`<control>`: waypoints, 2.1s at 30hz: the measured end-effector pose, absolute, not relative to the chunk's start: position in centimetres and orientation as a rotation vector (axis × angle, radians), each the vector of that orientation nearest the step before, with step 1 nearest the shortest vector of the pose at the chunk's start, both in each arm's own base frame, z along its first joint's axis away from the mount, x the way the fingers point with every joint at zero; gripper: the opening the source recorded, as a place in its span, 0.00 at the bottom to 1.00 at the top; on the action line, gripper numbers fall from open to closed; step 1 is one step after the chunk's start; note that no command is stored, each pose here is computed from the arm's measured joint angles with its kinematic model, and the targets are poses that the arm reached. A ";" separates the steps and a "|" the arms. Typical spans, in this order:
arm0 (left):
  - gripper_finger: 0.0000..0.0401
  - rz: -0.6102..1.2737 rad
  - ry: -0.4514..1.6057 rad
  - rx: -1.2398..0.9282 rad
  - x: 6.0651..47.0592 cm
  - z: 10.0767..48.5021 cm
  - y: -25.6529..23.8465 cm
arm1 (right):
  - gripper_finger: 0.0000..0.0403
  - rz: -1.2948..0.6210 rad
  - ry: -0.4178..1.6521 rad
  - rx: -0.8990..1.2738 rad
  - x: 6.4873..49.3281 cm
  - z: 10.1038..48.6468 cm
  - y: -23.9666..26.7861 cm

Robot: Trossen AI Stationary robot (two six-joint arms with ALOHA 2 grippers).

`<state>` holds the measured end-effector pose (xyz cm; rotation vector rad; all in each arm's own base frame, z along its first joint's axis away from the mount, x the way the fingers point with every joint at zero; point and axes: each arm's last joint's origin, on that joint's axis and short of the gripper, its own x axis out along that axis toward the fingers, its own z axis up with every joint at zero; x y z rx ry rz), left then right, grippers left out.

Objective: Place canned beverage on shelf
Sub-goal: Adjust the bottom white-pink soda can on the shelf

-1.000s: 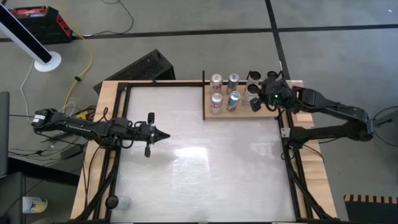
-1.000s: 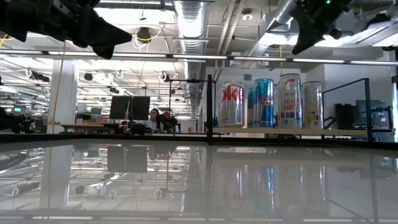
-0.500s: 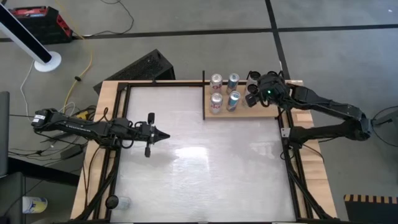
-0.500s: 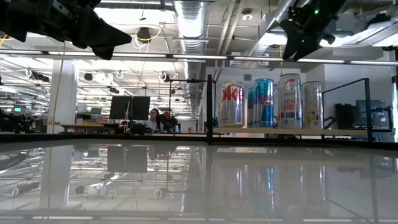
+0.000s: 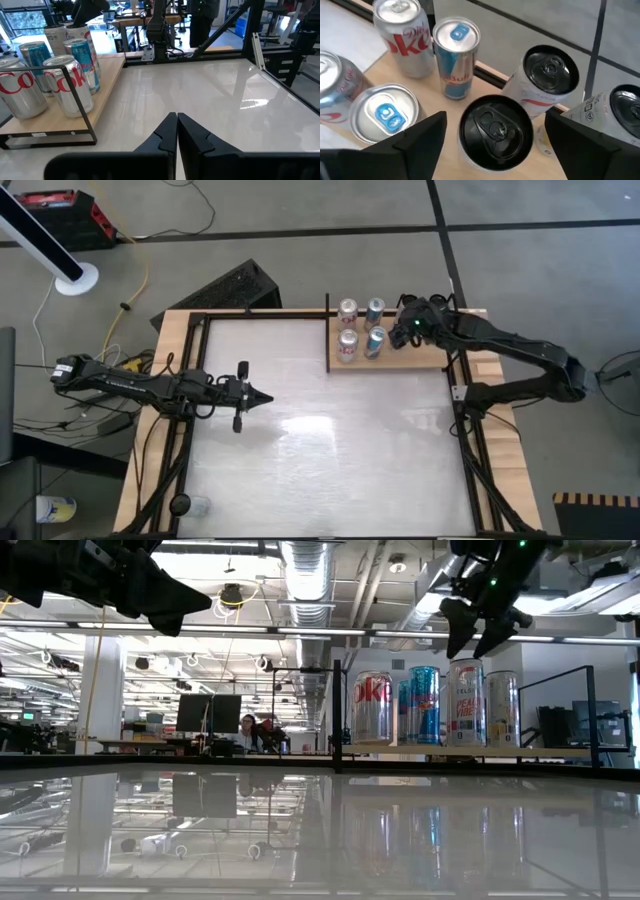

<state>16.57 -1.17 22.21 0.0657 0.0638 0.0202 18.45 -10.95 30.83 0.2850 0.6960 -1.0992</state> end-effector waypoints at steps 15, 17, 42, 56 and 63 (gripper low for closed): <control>0.00 0.020 0.071 0.064 16.6 22.1 -1.2 | 0.90 -1.113 0.783 0.321 18.2 29.2 -11.4; 0.00 0.020 0.071 0.064 16.6 22.1 -1.2 | 0.89 -1.114 0.788 0.320 18.1 29.1 -11.4; 0.00 0.021 0.070 0.047 16.6 22.2 -1.2 | 0.70 -1.103 0.867 0.315 17.6 28.9 -11.0; 0.00 0.020 0.070 0.047 16.6 22.2 -1.2 | 0.79 -1.044 0.925 0.341 17.5 28.3 -10.8; 0.00 0.020 0.070 0.046 16.6 22.2 -1.2 | 0.79 -1.059 0.913 0.342 17.4 28.5 -11.0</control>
